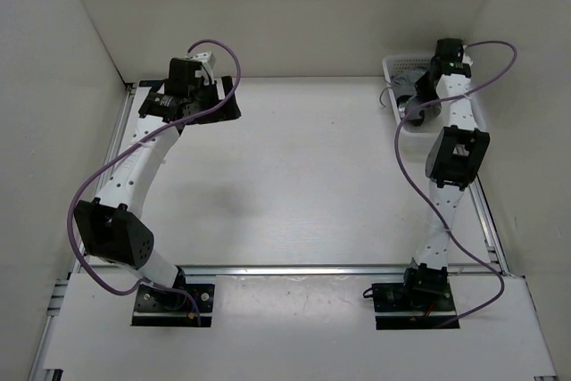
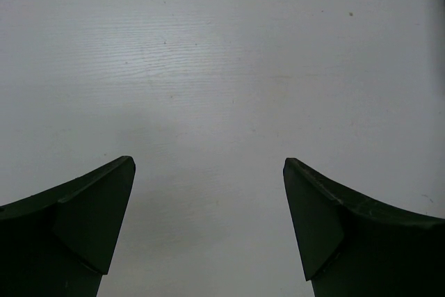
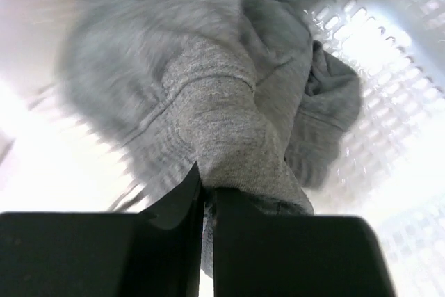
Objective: Fold and stack the shorts
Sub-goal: Grab the shorts from the pile, then move the shorts to the center of the board
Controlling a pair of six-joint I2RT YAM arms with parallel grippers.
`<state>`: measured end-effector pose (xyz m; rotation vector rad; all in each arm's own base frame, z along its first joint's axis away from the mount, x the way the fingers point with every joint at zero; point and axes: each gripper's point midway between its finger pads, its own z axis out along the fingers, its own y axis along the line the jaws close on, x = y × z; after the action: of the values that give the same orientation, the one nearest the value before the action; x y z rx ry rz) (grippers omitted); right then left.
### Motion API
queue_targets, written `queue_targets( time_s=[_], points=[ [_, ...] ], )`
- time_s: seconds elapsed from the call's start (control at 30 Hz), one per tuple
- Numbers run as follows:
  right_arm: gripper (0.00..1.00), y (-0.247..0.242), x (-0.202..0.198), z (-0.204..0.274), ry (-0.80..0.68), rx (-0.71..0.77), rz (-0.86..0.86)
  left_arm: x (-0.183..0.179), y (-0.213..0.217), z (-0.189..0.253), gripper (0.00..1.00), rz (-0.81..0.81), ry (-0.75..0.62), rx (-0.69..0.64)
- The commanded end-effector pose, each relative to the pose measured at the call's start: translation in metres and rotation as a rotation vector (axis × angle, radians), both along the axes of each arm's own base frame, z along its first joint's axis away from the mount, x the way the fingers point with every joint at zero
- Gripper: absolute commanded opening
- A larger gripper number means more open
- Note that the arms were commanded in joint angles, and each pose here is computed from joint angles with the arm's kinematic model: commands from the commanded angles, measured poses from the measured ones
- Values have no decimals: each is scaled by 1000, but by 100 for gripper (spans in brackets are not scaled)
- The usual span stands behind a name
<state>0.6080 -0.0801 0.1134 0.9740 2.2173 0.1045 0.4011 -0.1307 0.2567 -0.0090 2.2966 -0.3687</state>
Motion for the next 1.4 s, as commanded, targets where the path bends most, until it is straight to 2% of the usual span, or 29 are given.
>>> queue_targets(
  time_s=[0.0, 0.07, 0.13, 0.23, 0.33, 0.4, 0.5, 0.53, 0.6, 0.63, 0.7, 0.73, 0.77, 0.8, 0.87, 0.9, 0.93, 0.97, 1.03, 1.07, 1.1, 1.13, 1.17, 1.2, 1.23, 1.27, 1.3, 1.33, 1.37],
  points=[
    [0, 17, -14, 190, -355, -146, 37, 6, 5, 24, 99, 53, -56, -22],
    [0, 31, -29, 237, -441, -147, 87, 5, 0, 25, 99, 64, -41, -67],
    [0, 89, -63, 325, -626, -122, 300, 1, 0, 29, 99, 87, -30, -108],
    [0, 150, -107, 396, -801, -47, 517, -1, 18, 29, 99, 181, -33, -79],
    [0, 222, -165, 437, -905, 29, 767, -5, 59, 26, 99, 281, 17, -54],
    [0, 247, -202, 455, -954, 18, 849, -6, 87, 41, 99, 337, -3, -64],
    [0, 288, -259, 477, -1023, 127, 1014, -14, 121, 68, 99, 439, -65, 11],
    [0, 303, -267, 466, -992, 171, 1060, -18, 133, 78, 99, 479, -94, 54],
    [0, 309, -288, 464, -993, 168, 1111, -25, 153, 96, 99, 539, -125, 58],
    [0, 314, -280, 433, -909, 174, 1114, -26, 158, 100, 99, 553, -128, 58],
    [0, 309, -278, 400, -832, 149, 1094, -34, 160, 109, 99, 538, -144, 40],
    [0, 311, -266, 348, -702, 157, 1086, -34, 160, 109, 99, 528, -142, 27],
    [0, 310, -262, 321, -636, 155, 1080, -39, 159, 109, 99, 528, -143, 27],
    [15, 299, -246, 287, -558, 113, 1019, -43, 161, 109, 99, 529, -145, 21],
    [71, 284, -229, 210, -328, 118, 955, -44, 155, 93, 99, 505, -106, 10],
    [95, 281, -214, 161, -173, 137, 918, -44, 152, 85, 99, 491, -84, 2],
    [97, 267, -224, 128, -4, 144, 867, -43, 149, 70, 99, 479, -41, 0],
    [99, 256, -219, 110, 54, 113, 824, -46, 145, 63, 99, 458, -16, -13],
    [99, 248, -226, 90, 93, 58, 779, -51, 133, 41, 97, 427, 55, -30],
    [99, 242, -230, 86, 90, 44, 749, -60, 122, 15, 81, 391, 118, -34],
    [99, 237, -248, 78, 102, 34, 736, -65, 113, 4, 72, 370, 142, -53],
    [87, 234, -254, 74, 99, 39, 713, -73, 106, 4, 61, 357, 116, -74],
    [79, 232, -260, 81, 56, 45, 704, -88, 99, -31, 52, 365, 203, -98],
    [69, 227, -277, 56, 113, 47, 703, -96, 93, -43, 31, 363, 232, -127],
    [47, 227, -286, 49, 123, 76, 688, -106, 90, -50, 24, 366, 244, -149],
    [36, 230, -293, 48, 107, 76, 701, -121, 85, -77, 21, 366, 316, -152],
    [28, 228, -309, 28, 165, 85, 695, -125, 84, -86, 21, 398, 339, -175],
    [21, 231, -316, 18, 184, 84, 710, -130, 85, -96, 27, 420, 354, -175],
    [21, 234, -318, 16, 176, 106, 707, -135, 85, -103, 38, 432, 369, -181]
  ],
)
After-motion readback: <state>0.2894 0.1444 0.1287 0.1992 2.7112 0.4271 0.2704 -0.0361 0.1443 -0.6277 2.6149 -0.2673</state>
